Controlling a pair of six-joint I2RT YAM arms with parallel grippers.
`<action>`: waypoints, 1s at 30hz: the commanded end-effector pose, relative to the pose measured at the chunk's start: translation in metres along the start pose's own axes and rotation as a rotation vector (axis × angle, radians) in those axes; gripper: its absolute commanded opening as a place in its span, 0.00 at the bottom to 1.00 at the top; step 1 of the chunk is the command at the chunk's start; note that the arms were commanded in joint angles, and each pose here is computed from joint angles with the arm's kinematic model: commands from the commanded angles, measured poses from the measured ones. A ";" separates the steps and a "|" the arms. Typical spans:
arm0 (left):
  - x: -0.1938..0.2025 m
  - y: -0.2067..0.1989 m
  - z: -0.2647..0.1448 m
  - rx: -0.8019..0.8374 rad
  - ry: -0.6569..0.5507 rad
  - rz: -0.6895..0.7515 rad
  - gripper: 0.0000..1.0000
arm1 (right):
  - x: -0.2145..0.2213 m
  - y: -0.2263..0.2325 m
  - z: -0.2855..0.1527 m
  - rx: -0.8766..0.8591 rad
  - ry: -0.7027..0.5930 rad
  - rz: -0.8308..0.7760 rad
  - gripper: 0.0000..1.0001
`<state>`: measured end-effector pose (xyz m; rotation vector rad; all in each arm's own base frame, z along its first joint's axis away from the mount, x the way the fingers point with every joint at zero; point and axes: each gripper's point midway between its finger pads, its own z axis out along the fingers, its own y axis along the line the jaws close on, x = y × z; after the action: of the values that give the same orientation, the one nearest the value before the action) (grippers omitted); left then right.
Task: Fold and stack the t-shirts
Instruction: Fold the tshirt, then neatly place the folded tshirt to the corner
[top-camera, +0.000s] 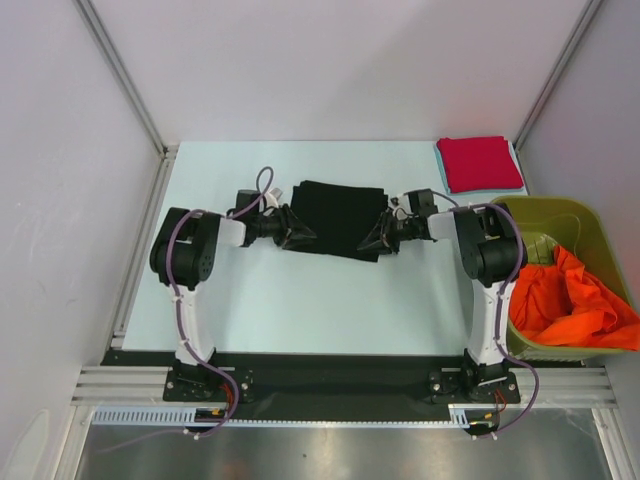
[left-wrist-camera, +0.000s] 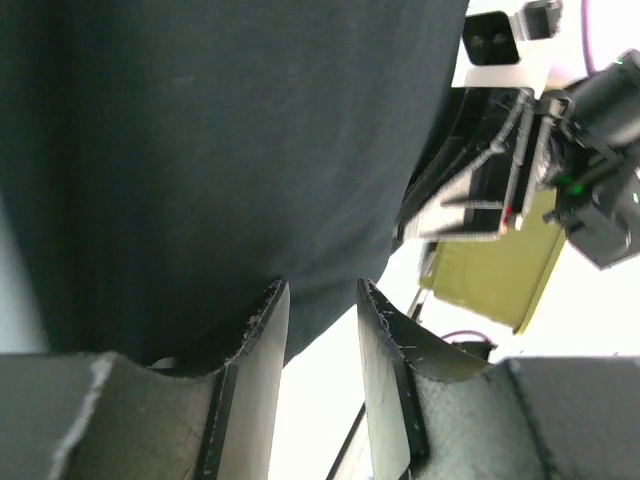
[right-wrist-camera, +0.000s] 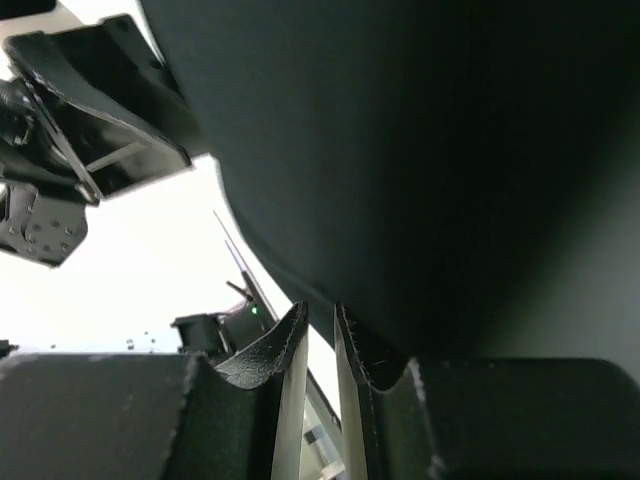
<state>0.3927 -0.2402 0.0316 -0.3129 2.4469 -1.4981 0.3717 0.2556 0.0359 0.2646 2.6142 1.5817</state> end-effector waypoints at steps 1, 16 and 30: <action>-0.005 0.022 -0.026 -0.063 -0.011 0.090 0.40 | 0.001 -0.007 -0.027 0.021 -0.020 -0.073 0.22; 0.005 -0.060 -0.125 -0.196 -0.367 0.233 0.63 | 0.006 0.012 -0.116 0.388 -0.200 -0.220 0.42; 0.098 -0.082 -0.091 0.074 -0.572 -0.245 0.69 | 0.026 -0.001 -0.067 0.135 -0.220 -0.007 0.65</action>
<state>0.2516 -0.2329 0.1077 -0.7088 2.1814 -1.2778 0.3141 0.1898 0.0547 0.3505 2.6824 1.1704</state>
